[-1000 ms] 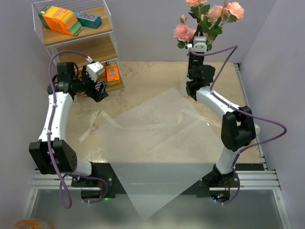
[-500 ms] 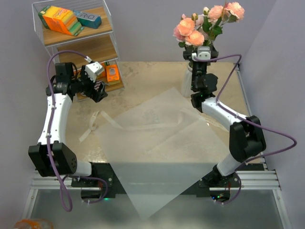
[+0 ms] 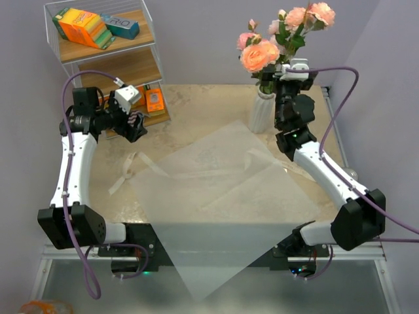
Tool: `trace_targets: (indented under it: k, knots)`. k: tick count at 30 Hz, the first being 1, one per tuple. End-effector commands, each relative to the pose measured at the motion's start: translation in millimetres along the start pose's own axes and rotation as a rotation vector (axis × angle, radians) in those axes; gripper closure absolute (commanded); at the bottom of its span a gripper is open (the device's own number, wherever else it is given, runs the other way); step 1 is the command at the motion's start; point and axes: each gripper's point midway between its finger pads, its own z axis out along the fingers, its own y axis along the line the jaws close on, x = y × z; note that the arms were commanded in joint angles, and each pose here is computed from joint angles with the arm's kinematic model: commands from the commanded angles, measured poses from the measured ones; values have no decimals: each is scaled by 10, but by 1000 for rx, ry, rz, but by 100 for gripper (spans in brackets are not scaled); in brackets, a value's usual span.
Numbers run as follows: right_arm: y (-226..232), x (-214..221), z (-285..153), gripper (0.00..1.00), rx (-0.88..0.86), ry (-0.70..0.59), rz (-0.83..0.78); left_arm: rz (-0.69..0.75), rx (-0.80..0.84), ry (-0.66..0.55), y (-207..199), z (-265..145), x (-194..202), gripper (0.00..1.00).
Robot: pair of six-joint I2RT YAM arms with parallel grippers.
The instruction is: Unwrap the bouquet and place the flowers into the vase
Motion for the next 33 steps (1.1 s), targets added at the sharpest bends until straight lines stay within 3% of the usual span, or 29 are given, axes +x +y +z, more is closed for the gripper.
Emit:
trace_targets:
  k: [1,9,13,25,33]
  knots:
    - [74,498,28,1,2,221,-54,35,-37,-58,-27,-243,-260,1]
    - [31,867,92,1,88,424,17,60,-66,-27,-4,-271,-175,1]
    - [-70,736,-24,1,148,394,150,64,-61,-28,-17,-273,-177,1]
    - [139,948,-505,1,-25,569,226,68,-62,-37,-51,-328,-223,1]
    - [-28,992,-876,1,-8,591,316,40,-38,-47,-82,-282,-207,1]
